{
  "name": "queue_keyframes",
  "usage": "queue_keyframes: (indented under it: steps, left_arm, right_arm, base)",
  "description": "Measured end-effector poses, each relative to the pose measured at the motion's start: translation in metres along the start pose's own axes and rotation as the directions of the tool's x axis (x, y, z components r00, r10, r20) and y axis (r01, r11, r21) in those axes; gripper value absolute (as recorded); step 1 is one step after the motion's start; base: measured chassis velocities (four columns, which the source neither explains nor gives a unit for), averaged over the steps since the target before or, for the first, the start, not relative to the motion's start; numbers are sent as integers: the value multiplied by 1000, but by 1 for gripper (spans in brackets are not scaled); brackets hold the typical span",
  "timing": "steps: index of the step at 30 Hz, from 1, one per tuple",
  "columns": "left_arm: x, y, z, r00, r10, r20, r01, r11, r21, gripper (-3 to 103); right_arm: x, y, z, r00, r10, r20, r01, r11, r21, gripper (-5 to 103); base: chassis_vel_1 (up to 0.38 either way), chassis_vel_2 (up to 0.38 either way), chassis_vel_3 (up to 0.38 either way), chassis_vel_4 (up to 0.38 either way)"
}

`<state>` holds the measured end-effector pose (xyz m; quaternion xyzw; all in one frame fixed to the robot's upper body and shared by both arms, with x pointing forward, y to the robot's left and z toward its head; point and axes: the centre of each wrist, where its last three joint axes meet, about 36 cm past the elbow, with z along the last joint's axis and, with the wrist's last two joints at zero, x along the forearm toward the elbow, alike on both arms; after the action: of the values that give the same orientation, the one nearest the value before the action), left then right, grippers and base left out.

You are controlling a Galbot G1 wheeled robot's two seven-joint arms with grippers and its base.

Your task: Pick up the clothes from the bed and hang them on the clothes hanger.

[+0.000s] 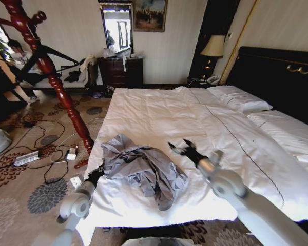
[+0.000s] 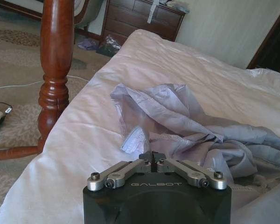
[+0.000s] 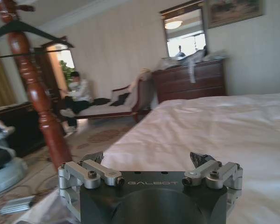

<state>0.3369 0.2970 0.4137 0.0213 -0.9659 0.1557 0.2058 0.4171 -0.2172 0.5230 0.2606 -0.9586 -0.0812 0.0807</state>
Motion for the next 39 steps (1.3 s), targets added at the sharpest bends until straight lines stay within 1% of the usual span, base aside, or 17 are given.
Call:
queue_keyframes:
  steps: [2,3,7,10,13,14,17,20,21,23,24,26,27,32,34,36,39]
  left_arm:
    - [0,1,0,1000,2,-2,-2,1000,-2,0]
    - [1,2,1,1000,4,-4,-4,1000,-7,0]
    - [4,-2,1,1000,19,-5,-19,1000,-12,0]
    - [5,-3,0,1000,27,-5,-27,1000,-14,0]
    - [8,-2,1,999,38,-12,-38,999,-24,0]
    - [8,-2,1,999,38,-12,-38,999,-24,0]
    - [10,2,1,999,39,-10,-40,999,-31,0]
    - [11,4,0,999,36,-7,-36,999,-30,0]
    - [11,5,0,999,35,-6,-35,999,-29,0]
    - [12,4,0,999,36,-6,-36,999,-29,0]
    - [13,4,-1,999,40,-3,-40,999,-29,0]
    - [15,2,-4,999,46,4,-46,999,-24,0]
    - [15,2,-6,999,47,8,-47,999,-20,0]
    - [16,3,-9,999,50,13,-49,999,-12,0]
    - [17,3,-9,999,51,12,-51,999,-12,0]
    - [17,3,-9,999,53,11,-52,999,-13,0]
    - [17,2,-11,998,57,14,-56,998,-11,0]
  right_arm:
    - [-14,6,3,999,-33,-15,33,999,7,100]
    - [-30,14,9,996,-74,-41,75,997,27,100]
    - [-54,23,21,989,-121,-90,127,990,61,100]
    - [-61,27,24,983,-146,-108,155,985,77,100]
    - [-76,35,29,960,-225,-166,247,960,131,100]
    - [-76,35,29,960,-225,-166,247,960,131,100]
    - [-94,42,36,938,-278,-207,312,938,151,100]
    - [-104,46,39,931,-293,-220,330,931,157,100]
    - [-113,50,42,925,-301,-231,342,926,160,103]
    - [-116,51,44,923,-303,-236,345,925,160,103]
    - [-124,54,49,919,-307,-247,351,923,159,95]
    - [-135,60,59,913,-309,-266,356,922,150,93]
    - [-140,63,64,911,-309,-274,356,924,143,90]
    - [-152,69,74,906,-311,-287,356,926,123,86]
    - [-161,78,81,901,-319,-292,364,924,113,86]
    - [-168,84,85,900,-322,-293,368,923,116,86]
    - [-183,87,101,905,-302,-298,357,922,149,86]
  base:
    - [0,0,0,0]
    - [0,0,0,0]
    - [0,0,0,0]
    - [0,0,0,0]
    - [0,0,0,0]
    - [0,0,0,0]
    - [0,0,0,0]
    - [0,0,0,0]
    - [0,0,0,0]
    - [0,0,0,0]
    - [0,0,0,0]
    - [0,0,0,0]
    - [0,0,0,0]
    - [0,0,0,0]
    - [0,0,0,0]
    - [0,0,0,0]
    - [0,0,0,0]
